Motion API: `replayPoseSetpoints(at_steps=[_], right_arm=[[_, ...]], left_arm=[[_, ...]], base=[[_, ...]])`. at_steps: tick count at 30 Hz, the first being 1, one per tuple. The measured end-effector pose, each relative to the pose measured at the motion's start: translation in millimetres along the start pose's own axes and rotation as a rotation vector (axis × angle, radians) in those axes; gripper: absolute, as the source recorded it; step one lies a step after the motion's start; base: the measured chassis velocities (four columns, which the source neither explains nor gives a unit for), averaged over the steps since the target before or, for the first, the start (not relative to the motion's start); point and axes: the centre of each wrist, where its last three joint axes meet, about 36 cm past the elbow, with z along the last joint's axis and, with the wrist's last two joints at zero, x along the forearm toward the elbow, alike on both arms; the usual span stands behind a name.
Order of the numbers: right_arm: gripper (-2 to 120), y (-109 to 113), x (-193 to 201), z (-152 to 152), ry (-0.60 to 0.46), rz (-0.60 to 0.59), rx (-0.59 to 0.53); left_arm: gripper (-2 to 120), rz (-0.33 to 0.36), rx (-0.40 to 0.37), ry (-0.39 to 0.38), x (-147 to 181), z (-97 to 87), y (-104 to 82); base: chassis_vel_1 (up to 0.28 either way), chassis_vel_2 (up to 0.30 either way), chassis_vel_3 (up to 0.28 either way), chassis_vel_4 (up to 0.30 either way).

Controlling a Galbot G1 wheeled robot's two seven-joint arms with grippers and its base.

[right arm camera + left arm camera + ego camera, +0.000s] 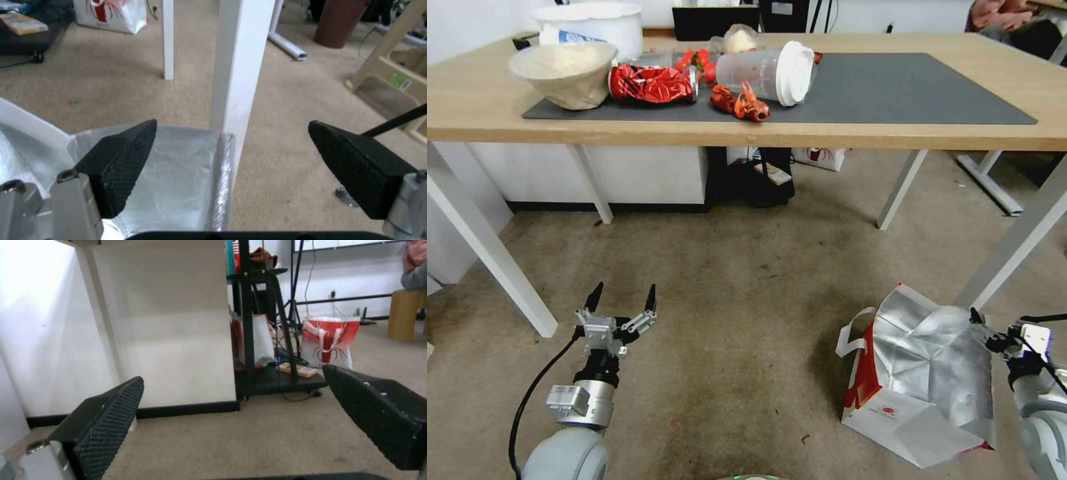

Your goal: Pick up the food delivery bag from the floor and place it on the table.

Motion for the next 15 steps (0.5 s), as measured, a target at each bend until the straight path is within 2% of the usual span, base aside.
replayPoseSetpoints(at_steps=[6,9,10,12,15], right_arm=[[74,3,-4,10,0.045,-0.011,-0.024],[61,4,-4,13,0.061,-0.022,-0.040],[61,4,-4,13,0.061,-0.022,-0.040],[51,4,-4,15,0.074,-0.027,-0.050],[44,5,-3,16,0.081,-0.029,-0.061]], left_arm=[[100,-0.007,-0.006,-0.001,1,0.2,0.9],[100,-0.008,-0.008,-0.004,1,0.1,1.1],[100,-0.008,-0.008,-0.004,1,0.1,1.1],[100,-0.008,-0.008,-0.007,1,0.2,0.6],[100,-0.008,-0.008,-0.008,1,0.3,0.1]], base=[[0.000,0.000,0.000,0.000],[0.000,0.000,0.000,0.000],[0.000,0.000,0.000,0.000],[0.000,0.000,0.000,0.000],[0.000,0.000,0.000,0.000]])
